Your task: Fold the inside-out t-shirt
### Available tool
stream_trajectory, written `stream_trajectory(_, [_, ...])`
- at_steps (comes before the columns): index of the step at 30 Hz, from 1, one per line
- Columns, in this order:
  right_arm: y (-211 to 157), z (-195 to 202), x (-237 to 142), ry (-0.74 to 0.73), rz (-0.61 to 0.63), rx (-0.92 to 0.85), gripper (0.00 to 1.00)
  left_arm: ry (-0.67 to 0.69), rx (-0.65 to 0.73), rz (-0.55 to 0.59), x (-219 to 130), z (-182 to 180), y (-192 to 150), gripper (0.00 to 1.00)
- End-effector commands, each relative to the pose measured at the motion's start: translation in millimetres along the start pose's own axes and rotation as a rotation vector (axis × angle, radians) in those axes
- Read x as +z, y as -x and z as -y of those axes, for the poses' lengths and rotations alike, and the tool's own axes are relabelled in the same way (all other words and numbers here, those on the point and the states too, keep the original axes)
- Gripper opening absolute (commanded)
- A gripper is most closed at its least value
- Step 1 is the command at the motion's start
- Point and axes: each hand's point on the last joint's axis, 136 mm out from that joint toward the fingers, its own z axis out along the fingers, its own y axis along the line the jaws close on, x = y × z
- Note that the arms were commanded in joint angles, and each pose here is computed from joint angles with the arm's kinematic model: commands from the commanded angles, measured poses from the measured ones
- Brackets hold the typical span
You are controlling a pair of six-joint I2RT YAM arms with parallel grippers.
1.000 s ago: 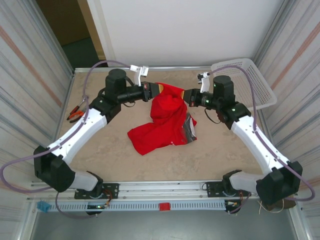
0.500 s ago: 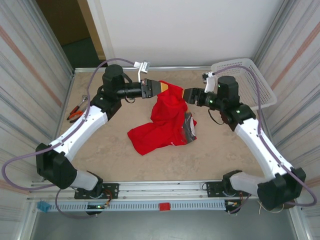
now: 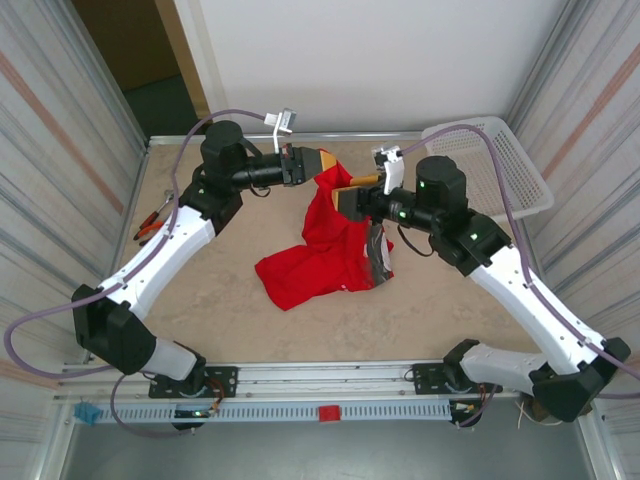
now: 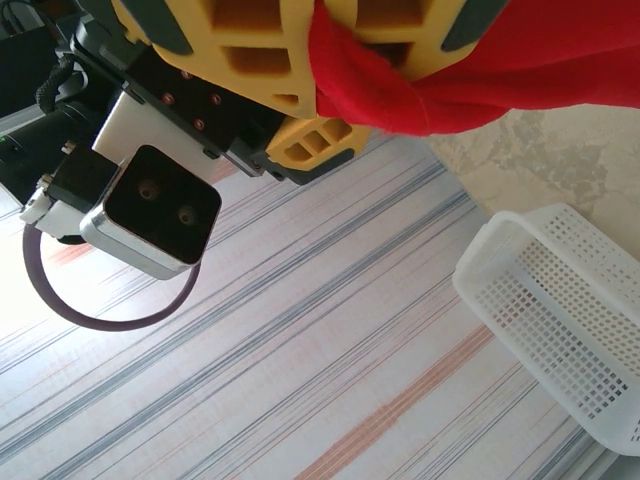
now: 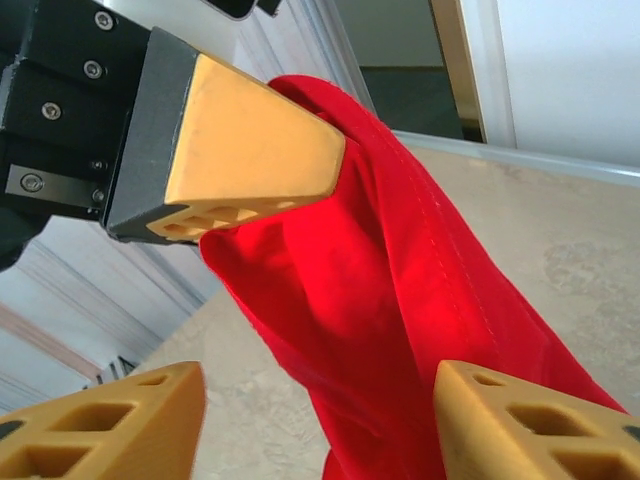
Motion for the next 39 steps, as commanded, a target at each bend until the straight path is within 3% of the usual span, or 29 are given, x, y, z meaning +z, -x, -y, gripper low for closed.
stream_trajectory(1, [2, 7, 8, -0.050, -0.006, -0.050, 0.65, -0.035, 0.036, 0.037, -2, 19, 15, 0.00])
stream_trajectory(5, [0, 17, 24, -0.082, -0.023, -0.053, 0.60, -0.049, 0.026, 0.041, -1, 25, 18, 0.00])
stream_trajectory(6, [2, 20, 28, -0.092, -0.023, -0.052, 0.52, -0.055, 0.023, 0.043, 0, 27, 19, 0.00])
stream_trajectory(8, [7, 22, 33, -0.097, -0.021, -0.057, 0.23, -0.063, 0.018, 0.045, 1, 30, 21, 0.00])
stream_trajectory(9, [10, 22, 32, -0.092, -0.021, -0.059, 0.03, -0.061, 0.017, 0.050, 1, 31, 23, 0.04])
stream_trajectory(10, [15, 22, 30, -0.092, -0.016, -0.058, 0.00, -0.051, 0.019, 0.060, -2, 31, 26, 0.16])
stream_trajectory(13, [28, 34, 7, -0.132, 0.033, -0.040, 0.00, 0.064, 0.019, 0.139, -26, 13, 37, 0.44])
stream_trajectory(16, [32, 54, -20, -0.179, 0.073, 0.018, 0.00, 0.229, -0.017, 0.237, -66, -25, 39, 0.54])
stream_trajectory(19, [24, 76, -41, -0.234, 0.092, 0.080, 0.00, 0.433, -0.089, 0.271, -103, -78, 13, 0.56])
stream_trajectory(24, [-8, 96, -57, -0.300, 0.068, 0.143, 0.00, 0.858, -0.187, 0.150, -154, -169, -85, 0.55])
stream_trajectory(28, [-26, 104, -66, -0.336, 0.068, 0.178, 0.00, 1.123, -0.150, 0.037, -181, -206, -149, 0.54])
stream_trajectory(33, [-36, 108, -69, -0.346, 0.063, 0.203, 0.00, 1.356, -0.071, -0.114, -196, -236, -193, 0.50])
stream_trajectory(39, [-37, 106, -72, -0.347, 0.069, 0.204, 0.00, 1.453, -0.077, -0.215, -193, -269, -209, 0.45])
